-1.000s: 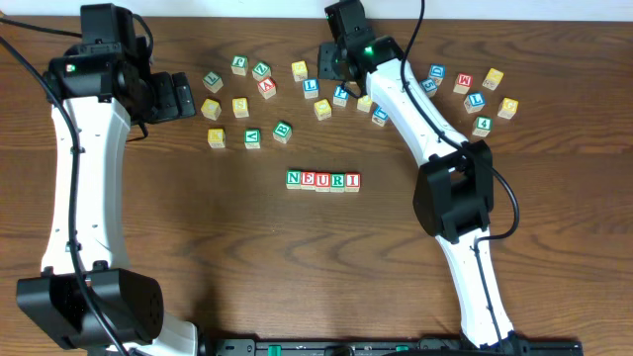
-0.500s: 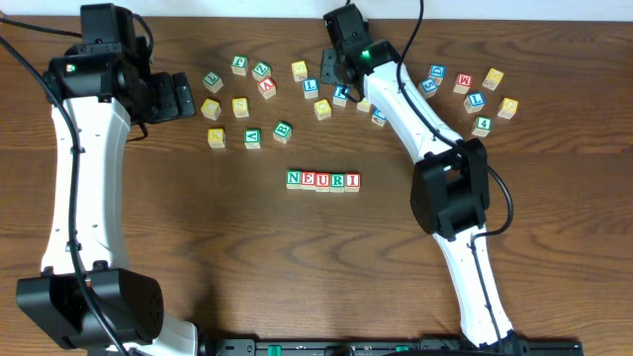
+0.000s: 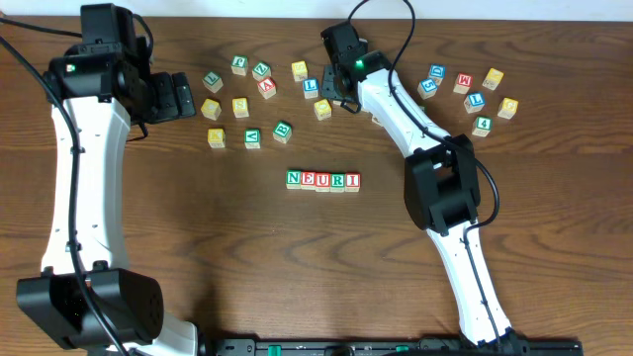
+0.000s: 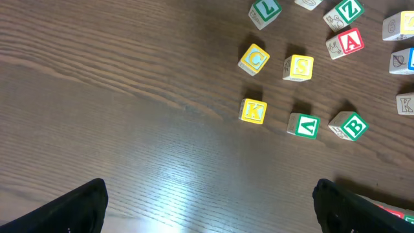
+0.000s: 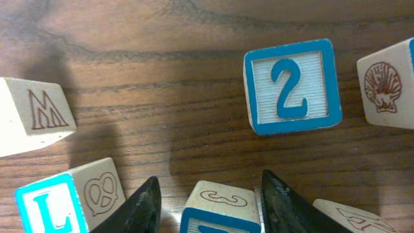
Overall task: Spell out NEURIPS
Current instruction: 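Grasp the blue P block with the right gripper and lift it, then lower the P block onto the table right of the I block, then open the right gripper and push the P block left against I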
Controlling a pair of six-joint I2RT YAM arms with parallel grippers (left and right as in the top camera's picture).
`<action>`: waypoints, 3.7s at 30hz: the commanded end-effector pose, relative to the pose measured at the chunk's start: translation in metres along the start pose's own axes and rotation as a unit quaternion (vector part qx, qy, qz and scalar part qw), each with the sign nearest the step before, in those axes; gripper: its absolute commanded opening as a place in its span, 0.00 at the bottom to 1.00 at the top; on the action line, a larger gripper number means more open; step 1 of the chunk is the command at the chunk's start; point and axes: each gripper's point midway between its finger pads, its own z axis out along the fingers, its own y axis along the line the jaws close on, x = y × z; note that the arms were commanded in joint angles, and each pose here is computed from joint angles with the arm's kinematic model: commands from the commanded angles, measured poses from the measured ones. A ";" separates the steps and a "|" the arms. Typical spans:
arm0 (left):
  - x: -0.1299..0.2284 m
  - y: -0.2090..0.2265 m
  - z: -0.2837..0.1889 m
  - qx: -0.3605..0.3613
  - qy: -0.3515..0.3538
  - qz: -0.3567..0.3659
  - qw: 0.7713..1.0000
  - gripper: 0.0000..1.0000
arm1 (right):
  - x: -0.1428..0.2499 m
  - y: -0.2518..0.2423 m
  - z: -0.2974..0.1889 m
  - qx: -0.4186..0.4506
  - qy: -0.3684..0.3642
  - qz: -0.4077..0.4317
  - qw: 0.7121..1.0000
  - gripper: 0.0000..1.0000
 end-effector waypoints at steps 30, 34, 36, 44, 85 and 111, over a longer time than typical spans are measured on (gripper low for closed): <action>-0.003 0.003 -0.007 -0.004 -0.009 0.004 1.000 1.00 | -0.043 -0.019 -0.166 -0.009 -0.027 -0.052 0.998 0.24; -0.003 0.003 -0.007 -0.004 -0.009 0.004 1.000 1.00 | -0.019 -0.044 -0.210 0.025 0.018 -0.067 0.997 0.25; -0.003 0.003 -0.007 -0.004 -0.009 0.004 1.000 1.00 | -0.003 -0.058 -0.218 0.051 0.050 -0.071 0.995 0.26; -0.003 0.003 -0.007 -0.004 -0.009 0.004 1.000 1.00 | 0.062 -0.088 -0.201 0.110 0.179 -0.088 0.974 0.25; -0.003 0.003 -0.007 -0.004 -0.009 0.004 1.000 1.00 | 0.170 -0.086 -0.097 0.077 0.256 -0.090 0.960 0.32; -0.003 0.003 -0.007 -0.004 -0.009 0.004 1.000 1.00 | 0.111 -0.095 -0.163 0.063 0.215 -0.049 0.973 0.30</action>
